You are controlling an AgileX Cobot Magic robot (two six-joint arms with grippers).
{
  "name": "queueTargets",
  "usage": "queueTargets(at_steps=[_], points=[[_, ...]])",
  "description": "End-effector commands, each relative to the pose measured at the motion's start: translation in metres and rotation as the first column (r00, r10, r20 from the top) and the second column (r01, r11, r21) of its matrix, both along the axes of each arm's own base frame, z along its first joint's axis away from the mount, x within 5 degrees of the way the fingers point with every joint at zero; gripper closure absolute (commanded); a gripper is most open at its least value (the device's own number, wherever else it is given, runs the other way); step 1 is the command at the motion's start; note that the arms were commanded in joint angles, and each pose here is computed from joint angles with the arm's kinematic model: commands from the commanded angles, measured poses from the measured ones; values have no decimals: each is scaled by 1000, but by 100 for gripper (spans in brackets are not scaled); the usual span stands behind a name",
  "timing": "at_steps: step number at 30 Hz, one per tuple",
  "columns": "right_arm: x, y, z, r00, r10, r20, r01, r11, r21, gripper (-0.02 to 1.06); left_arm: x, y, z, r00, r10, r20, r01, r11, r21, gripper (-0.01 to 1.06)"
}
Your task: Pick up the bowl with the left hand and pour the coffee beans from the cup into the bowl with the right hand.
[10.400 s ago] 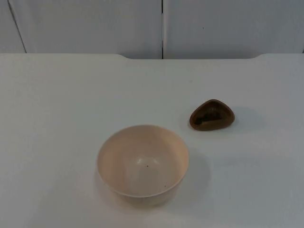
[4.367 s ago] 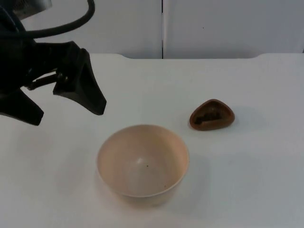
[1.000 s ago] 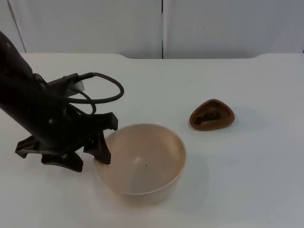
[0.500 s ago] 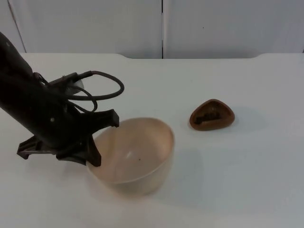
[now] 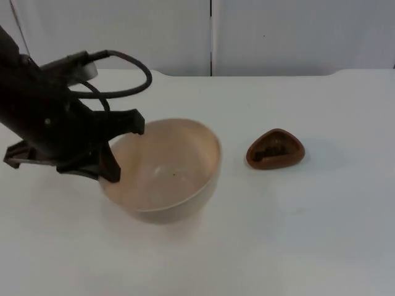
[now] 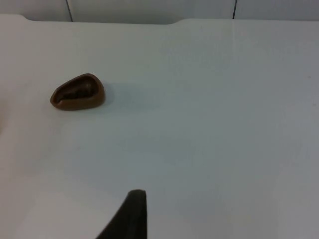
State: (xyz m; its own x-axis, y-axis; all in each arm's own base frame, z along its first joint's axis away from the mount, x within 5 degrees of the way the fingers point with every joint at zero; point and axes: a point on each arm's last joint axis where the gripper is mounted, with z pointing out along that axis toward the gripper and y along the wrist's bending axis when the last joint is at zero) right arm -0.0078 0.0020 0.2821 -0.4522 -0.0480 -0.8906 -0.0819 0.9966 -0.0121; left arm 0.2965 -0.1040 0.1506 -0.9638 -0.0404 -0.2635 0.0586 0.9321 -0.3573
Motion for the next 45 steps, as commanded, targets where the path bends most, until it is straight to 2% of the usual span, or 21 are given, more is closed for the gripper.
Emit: queueTargets(at_steps=[1,4,10,13,19,24,28,32,37,45], points=[[0,0,-2,1000,-5,-2,5,1000,-8,-1,-4,2,10,1000,-16,2,16,999,29,105],[0,0,-2,1000,-5,-2,5,1000,-8,-1,-9,6,18,1000,-26,0,26,997,66,105],[0,0,-2,1000,-5,-2,5,1000,-8,-1,-15,9,30,999,-37,5,36,996,82,105],[0,0,-2,1000,-5,-2,5,1000,-8,-1,-16,10,32,1000,-25,-4,25,995,93,105],[0,0,-2,1000,-5,-2,5,1000,-8,-1,-19,16,31,999,-37,-35,43,986,162,105],[0,0,-2,1000,-5,-2,5,1000,-8,-1,-19,17,30,998,-51,-35,56,982,178,105],[0,0,-2,1000,-5,-2,5,1000,-8,-1,-22,9,30,995,-99,-31,103,975,197,105],[0,0,-2,1000,-5,-2,5,1000,-8,-1,-28,-6,29,989,-147,-19,147,955,256,105],[0,0,-2,1000,-5,-2,5,1000,-8,-1,-33,-20,30,982,-189,0,182,948,260,105],[0,0,-2,1000,-4,-2,4,1000,-6,-1,-34,-21,30,981,-195,-11,191,946,262,105]])
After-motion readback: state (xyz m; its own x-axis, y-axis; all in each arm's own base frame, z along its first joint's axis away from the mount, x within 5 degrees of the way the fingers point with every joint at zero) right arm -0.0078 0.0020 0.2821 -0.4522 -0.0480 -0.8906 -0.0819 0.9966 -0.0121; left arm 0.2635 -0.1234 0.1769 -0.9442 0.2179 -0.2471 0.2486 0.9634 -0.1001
